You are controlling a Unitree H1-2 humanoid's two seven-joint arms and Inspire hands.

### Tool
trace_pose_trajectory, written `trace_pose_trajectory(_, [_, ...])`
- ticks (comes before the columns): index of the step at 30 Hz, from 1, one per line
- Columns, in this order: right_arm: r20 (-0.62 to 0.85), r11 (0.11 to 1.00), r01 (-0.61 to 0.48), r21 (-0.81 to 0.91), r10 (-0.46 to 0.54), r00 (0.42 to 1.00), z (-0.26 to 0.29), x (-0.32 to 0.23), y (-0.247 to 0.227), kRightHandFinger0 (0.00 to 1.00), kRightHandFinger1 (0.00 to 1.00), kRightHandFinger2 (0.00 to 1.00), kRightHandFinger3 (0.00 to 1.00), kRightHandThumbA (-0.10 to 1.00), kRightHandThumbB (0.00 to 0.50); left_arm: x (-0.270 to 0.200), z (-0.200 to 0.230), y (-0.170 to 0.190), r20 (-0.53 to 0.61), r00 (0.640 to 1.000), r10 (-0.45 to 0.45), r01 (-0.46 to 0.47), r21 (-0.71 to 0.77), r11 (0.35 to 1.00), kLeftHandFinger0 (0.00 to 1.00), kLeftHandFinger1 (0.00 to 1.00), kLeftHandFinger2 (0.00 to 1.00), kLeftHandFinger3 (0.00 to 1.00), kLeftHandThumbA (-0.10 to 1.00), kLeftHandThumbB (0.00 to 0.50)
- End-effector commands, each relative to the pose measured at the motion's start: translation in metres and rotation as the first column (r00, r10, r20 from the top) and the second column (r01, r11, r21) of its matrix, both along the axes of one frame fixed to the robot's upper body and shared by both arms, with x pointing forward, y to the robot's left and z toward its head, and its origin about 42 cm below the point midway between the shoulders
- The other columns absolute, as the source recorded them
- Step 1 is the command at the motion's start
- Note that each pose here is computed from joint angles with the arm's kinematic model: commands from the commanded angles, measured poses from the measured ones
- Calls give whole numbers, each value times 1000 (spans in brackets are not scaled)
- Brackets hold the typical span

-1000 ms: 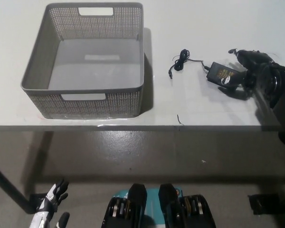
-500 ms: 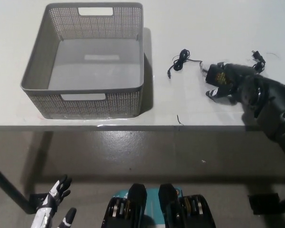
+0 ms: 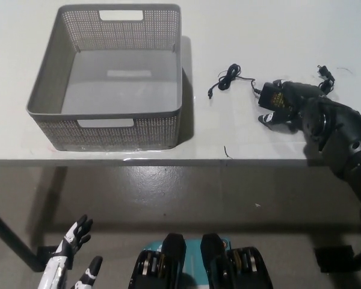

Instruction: Use the right hand to pick up a black power cord and place it into a container on the left hand side

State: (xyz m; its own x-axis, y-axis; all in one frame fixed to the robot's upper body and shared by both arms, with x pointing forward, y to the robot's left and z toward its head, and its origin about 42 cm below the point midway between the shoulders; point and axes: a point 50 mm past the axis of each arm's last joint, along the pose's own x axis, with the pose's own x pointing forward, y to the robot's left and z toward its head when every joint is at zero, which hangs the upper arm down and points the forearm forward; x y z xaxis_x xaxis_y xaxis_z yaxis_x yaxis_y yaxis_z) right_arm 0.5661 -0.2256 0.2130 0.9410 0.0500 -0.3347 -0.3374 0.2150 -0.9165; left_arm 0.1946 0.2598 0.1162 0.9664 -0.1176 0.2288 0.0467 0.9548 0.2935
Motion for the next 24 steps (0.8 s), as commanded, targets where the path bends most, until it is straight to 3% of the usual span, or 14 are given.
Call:
trace_pose_trajectory(1, [150,999,-22,38,16,988,3,0,0,629,665,703,728,107,238,1,11,0,44,999,-24,24,15,1000,1000,1000,1000,1000,746,210])
trace_pose_trajectory(2, [224,1000,-8,15,5,975,3,-1,-3,227,316,403,383,-91,232,2,12,0,43,999,-24,24,10,1000,1000,1000,1000,1000,741,213])
trace_pose_trajectory(3, [235,999,0,34,-8,972,4,-1,-4,103,210,284,296,-98,186,3,12,0,45,999,-26,26,4,1000,1000,1000,1000,1000,735,206])
trace_pose_trajectory(5, [245,997,9,76,-27,969,7,1,-5,10,330,585,454,-100,174,4,13,0,51,998,-25,25,9,1000,1000,1000,1000,1000,733,203])
trace_pose_trajectory(6, [255,996,5,92,-29,967,9,1,-5,100,526,824,696,-100,172,5,13,1,52,998,-23,22,19,1000,1000,1000,1000,1000,739,200])
trace_pose_trajectory(9, [291,994,-13,104,-18,956,8,0,-7,142,603,925,899,-100,151,4,11,0,44,998,-48,46,45,998,1000,1000,1000,1000,677,164])
trace_pose_trajectory(11, [297,994,-19,108,-14,955,7,-1,-9,153,615,934,903,-100,159,4,11,-2,57,997,-60,57,63,996,996,1000,1000,1000,619,171])
trace_pose_trajectory(12, [299,994,-23,104,-9,954,7,-1,-10,196,606,881,815,-100,201,5,10,-3,79,995,-65,57,97,994,881,990,1000,1000,614,189])
trace_pose_trajectory(14, [294,995,-11,96,-18,956,6,-1,-11,185,566,840,772,-100,198,7,10,-4,95,993,-69,58,113,992,809,948,1000,1000,610,192])
trace_pose_trajectory(16, [299,996,-4,89,-23,954,5,-2,-14,217,556,813,751,-100,183,8,8,-4,90,993,-73,64,96,993,824,915,1000,1000,562,160])
trace_pose_trajectory(18, [302,996,-4,90,-24,953,3,-2,-15,142,497,767,703,-100,171,7,7,-3,80,995,-67,60,93,994,835,888,1000,1000,565,145])
trace_pose_trajectory(20, [310,995,-2,98,-29,950,4,-2,-18,113,464,717,652,-100,173,6,7,-3,62,996,-59,54,81,995,841,870,996,1000,580,163])
trace_pose_trajectory(23, [344,995,3,104,-38,938,15,1,-17,132,477,744,703,-100,167,10,8,-2,76,996,-54,47,86,995,800,820,938,1000,591,180])
trace_pose_trajectory(24, [359,994,2,108,-41,932,18,2,-16,109,418,660,583,-100,203,6,7,-2,74,996,-48,40,104,994,789,802,926,1000,583,162])
